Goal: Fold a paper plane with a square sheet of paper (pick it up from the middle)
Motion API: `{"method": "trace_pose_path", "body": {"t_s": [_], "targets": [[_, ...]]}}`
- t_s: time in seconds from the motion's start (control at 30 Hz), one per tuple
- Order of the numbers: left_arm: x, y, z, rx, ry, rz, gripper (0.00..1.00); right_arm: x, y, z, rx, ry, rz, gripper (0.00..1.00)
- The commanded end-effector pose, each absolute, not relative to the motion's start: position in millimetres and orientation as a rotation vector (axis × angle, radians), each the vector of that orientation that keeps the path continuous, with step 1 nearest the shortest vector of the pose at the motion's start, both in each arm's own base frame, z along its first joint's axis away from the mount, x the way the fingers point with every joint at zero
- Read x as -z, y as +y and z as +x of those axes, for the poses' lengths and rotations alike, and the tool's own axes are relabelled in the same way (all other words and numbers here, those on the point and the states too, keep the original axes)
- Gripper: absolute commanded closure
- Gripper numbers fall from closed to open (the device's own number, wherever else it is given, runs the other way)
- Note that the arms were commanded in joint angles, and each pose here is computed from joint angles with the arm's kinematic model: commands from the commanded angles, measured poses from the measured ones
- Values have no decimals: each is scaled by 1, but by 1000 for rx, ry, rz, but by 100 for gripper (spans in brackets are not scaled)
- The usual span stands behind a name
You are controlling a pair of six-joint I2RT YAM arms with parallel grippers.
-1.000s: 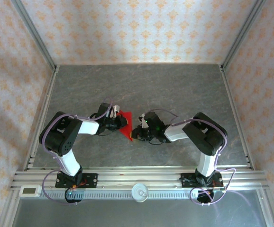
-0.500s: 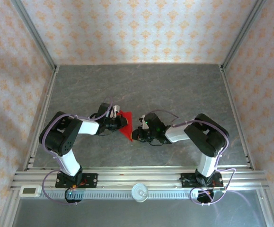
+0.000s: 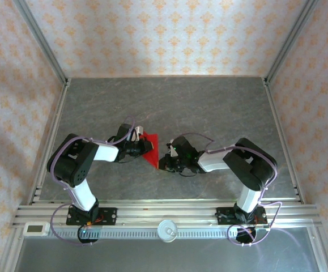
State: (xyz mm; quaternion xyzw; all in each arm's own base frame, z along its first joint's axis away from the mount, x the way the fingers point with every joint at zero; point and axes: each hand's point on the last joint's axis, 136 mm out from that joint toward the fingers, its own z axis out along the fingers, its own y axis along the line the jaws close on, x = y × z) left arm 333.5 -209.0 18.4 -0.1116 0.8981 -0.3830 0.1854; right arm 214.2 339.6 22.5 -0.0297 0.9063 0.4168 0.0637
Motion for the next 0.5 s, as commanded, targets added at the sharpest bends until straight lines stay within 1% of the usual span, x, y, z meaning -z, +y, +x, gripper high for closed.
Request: {"method": "trace_pose_path", "body": {"t_s": [0.0, 0.03, 0.2, 0.4, 0.47], "targets": [[28, -185, 308, 921, 2681, -410, 95, 2, 323, 195, -1153, 2856, -80, 98], [28, -185, 308, 922, 2681, -410, 95, 3, 324, 194, -1151, 2861, -85, 100], [28, -186, 308, 922, 2680, -408, 95, -4, 327, 195, -1165, 2842, -93, 99], [28, -186, 308, 922, 2682, -405, 95, -34, 330, 213, -1152, 2742, -95, 83], [28, -186, 307, 923, 2681, -403, 95, -48, 330, 221, -1168, 2696, -82, 80]]}}
